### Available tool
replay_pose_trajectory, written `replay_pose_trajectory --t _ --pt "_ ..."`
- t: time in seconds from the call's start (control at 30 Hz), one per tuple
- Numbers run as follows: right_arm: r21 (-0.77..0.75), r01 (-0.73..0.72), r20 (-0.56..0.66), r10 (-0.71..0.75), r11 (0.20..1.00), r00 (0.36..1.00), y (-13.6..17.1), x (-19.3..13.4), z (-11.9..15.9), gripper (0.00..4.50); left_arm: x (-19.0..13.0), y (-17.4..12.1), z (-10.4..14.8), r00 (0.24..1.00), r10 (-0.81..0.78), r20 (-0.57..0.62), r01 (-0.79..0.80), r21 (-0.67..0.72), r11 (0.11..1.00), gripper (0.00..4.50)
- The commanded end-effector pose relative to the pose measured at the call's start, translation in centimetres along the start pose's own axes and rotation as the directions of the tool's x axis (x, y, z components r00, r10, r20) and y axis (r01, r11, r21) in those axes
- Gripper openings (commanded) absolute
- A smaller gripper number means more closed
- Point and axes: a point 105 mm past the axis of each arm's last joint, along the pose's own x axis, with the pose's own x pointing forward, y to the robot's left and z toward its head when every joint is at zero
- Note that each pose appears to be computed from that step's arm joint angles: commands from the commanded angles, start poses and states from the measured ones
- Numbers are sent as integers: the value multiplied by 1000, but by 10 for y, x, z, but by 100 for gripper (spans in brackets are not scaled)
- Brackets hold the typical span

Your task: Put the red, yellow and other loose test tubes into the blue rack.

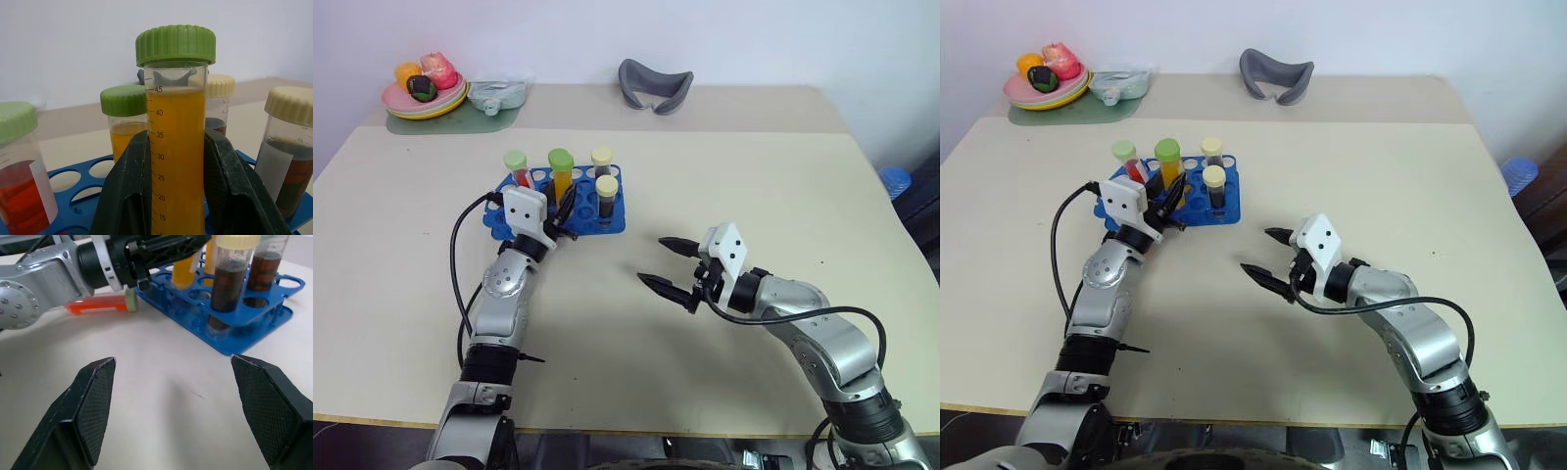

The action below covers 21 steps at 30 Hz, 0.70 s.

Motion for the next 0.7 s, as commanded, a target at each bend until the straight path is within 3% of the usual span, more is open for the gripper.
replay_pose_trajectory --t 0.03,0.13,0.3,0.37,0.5,0.7 --pt "-28 18 60 -17 999 998 5 -2 14 385 -1 1 11 998 7 60 -8 7 1000 79" --pt "-25 22 61 -20 999 998 5 -3 14 385 -3 0 11 998 2 57 -2 14 1000 79" --pt "-26 17 61 -15 1000 998 5 -3 14 385 -6 1 10 999 0 43 -1 3 1000 316" --pt "-27 14 62 -12 1000 998 5 -2 14 385 -8 3 12 999 7 46 -8 15 1000 433" --pt "-29 10 63 -8 1000 998 5 -2 14 385 -14 12 26 998 24 63 -27 49 998 443" --pt "-42 -12 42 14 999 999 3 -9 14 385 -25 30 73 998 21 59 -27 114 993 443"
